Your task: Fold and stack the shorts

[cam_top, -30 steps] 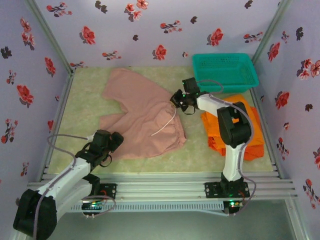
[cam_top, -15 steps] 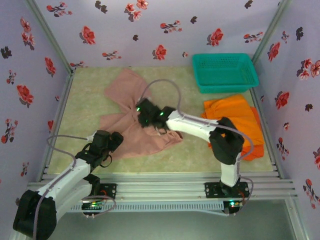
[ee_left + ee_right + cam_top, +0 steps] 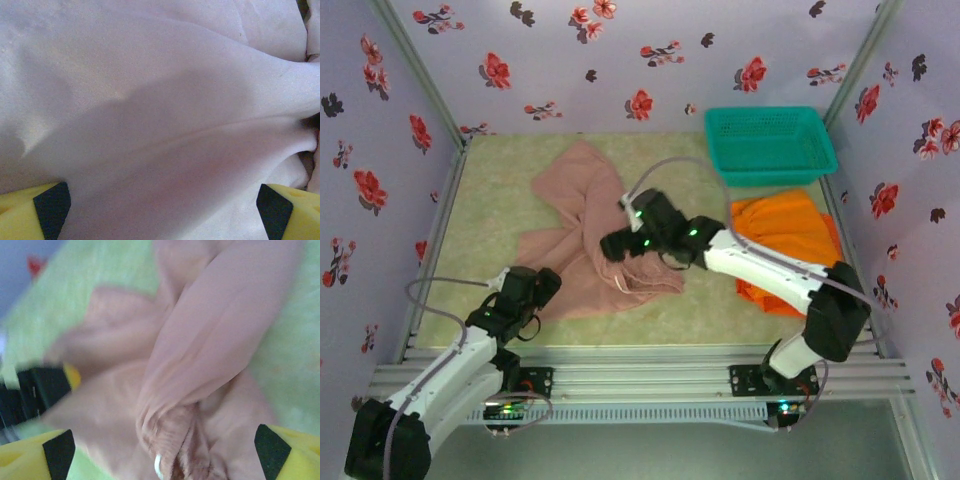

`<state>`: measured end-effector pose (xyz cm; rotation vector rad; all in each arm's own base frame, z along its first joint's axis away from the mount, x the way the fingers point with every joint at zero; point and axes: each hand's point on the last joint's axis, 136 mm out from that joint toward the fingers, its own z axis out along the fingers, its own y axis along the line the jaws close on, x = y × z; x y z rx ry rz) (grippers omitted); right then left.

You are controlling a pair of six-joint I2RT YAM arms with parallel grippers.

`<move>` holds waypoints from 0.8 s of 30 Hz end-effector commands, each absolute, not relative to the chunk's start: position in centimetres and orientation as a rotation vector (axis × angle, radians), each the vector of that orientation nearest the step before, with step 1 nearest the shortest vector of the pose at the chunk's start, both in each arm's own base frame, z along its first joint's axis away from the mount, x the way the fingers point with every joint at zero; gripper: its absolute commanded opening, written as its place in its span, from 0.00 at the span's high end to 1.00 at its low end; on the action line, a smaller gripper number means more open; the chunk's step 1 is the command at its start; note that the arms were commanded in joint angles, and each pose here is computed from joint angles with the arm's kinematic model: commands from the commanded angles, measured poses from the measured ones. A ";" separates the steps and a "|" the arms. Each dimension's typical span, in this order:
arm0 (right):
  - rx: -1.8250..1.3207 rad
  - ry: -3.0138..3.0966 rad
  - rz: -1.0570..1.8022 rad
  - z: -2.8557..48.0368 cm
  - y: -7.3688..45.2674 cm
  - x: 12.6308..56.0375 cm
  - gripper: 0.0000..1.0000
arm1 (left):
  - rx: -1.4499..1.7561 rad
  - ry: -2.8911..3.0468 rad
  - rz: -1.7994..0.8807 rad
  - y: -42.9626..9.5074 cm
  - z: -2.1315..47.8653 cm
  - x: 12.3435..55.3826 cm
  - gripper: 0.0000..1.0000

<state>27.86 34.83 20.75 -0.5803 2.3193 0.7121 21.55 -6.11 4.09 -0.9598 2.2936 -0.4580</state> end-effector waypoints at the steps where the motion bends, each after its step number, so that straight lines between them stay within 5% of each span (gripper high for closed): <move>1: -0.267 2.462 0.776 18.7 33.1 30.3 0.05 | -0.985 2.302 -0.387 -5.2 3.4 20.9 0.01; 8: 0.132 2.660 1.045 13.2 34.5 32.2 0.10 | -0.986 2.306 -0.385 -5.2 3.2 20.8 0.01; 16: 0.115 2.700 1.005 10.8 38.3 37.9 0.19 | -0.995 2.309 -0.383 -5.1 2.9 20.6 0.01; 20: 0.100 2.735 0.977 9.1 40.2 40.2 0.38 | -0.997 2.308 -0.383 -5.1 2.8 20.6 0.01; 24: 0.080 2.802 0.897 7.9 40.7 41.0 0.69 | -0.997 2.312 -0.382 -5.0 2.7 20.5 0.01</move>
